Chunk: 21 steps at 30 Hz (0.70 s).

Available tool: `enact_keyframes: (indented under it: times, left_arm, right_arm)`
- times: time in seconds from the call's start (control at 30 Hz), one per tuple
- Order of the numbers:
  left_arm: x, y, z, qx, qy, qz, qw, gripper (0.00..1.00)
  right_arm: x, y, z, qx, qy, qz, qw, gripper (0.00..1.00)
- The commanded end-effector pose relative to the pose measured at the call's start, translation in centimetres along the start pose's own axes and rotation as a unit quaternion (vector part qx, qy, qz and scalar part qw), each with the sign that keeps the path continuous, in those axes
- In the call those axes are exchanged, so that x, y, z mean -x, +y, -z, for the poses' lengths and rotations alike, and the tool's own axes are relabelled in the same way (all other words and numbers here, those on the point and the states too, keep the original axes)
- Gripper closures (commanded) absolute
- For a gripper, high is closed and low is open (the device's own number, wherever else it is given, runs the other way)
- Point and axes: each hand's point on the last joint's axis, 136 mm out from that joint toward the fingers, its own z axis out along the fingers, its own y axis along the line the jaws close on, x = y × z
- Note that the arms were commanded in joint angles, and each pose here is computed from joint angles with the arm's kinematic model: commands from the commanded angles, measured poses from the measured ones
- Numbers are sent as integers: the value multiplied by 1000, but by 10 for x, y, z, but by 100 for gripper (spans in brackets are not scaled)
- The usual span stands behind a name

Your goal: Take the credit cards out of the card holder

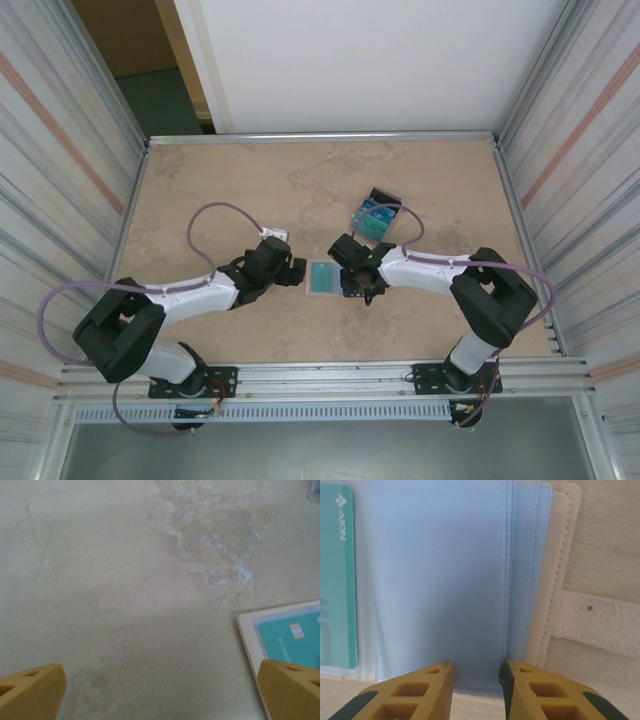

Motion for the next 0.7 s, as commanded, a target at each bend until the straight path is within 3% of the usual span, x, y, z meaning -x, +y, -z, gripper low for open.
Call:
enact_keyframes:
  times: [0.0, 0.17, 0.4, 0.57, 0.67]
  left_arm:
    - [0, -5, -2, 7, 12, -33, 999, 1]
    - [-9, -13, -8, 2, 26, -51, 998, 1]
    - [-15, -32, -16, -14, 41, -76, 996, 1]
    - [-25, -31, -21, -11, 54, -69, 996, 1]
    - [-28, -29, -21, -8, 57, -66, 996, 1]
  right_arm:
    - [5, -17, 17, -26, -16, -7, 1000, 67]
    - [16, -18, 36, -3, -41, -24, 999, 64]
    - [33, 4, 47, 92, -54, -59, 993, 64]
    - [48, 26, 49, 188, -52, -89, 977, 69]
    - [53, 33, 47, 211, -46, -95, 972, 73]
